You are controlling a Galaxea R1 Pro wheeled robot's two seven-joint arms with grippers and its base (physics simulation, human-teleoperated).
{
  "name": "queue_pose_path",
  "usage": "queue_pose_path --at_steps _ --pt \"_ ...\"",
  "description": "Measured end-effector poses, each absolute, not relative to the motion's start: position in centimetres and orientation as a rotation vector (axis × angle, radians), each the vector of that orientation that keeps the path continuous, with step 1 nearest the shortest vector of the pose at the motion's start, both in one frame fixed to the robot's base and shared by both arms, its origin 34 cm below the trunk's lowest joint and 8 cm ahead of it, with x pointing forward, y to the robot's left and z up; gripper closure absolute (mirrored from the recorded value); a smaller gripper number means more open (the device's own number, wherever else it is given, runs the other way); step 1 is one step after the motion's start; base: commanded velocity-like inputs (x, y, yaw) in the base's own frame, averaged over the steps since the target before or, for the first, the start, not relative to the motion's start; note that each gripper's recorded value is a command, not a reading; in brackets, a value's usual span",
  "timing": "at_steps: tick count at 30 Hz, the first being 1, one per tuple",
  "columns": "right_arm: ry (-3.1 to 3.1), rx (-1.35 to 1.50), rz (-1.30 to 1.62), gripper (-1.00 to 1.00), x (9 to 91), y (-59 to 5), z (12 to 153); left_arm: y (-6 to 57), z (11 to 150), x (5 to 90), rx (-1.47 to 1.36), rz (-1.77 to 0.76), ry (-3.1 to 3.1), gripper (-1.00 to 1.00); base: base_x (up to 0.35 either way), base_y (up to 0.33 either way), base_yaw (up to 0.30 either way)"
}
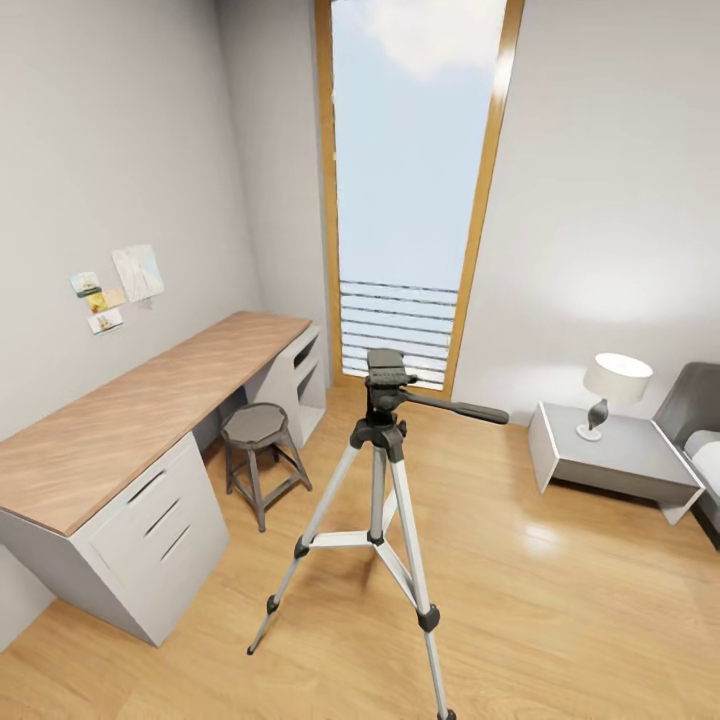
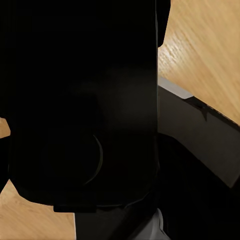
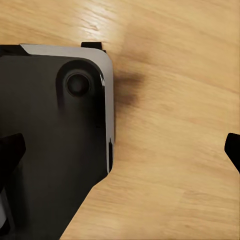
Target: Attach the digital camera to the camera tripod in the bedroom.
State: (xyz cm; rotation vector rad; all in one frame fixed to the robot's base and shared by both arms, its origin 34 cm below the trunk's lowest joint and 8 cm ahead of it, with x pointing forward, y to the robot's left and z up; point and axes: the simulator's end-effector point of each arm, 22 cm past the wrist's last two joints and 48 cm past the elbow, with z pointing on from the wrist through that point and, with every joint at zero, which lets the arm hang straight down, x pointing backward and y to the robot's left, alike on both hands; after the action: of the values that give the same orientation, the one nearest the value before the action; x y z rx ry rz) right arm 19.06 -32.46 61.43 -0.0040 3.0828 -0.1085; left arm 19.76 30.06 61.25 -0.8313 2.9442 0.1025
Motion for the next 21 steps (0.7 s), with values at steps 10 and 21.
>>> queue_pose_path --at_steps 10,21 --pt "3.086 -0.004 -0.107 -1.0 18.98 -32.4 61.42 30.06 61.24 19.75 -0.831 0.103 2.945 1.0 0.0 0.0 0.0" --pt "3.084 -0.003 -0.105 -1.0 19.04 -32.25 61.41 30.01 61.24 19.75 -0.828 0.102 2.946 1.0 0.0 -0.139 0.0"
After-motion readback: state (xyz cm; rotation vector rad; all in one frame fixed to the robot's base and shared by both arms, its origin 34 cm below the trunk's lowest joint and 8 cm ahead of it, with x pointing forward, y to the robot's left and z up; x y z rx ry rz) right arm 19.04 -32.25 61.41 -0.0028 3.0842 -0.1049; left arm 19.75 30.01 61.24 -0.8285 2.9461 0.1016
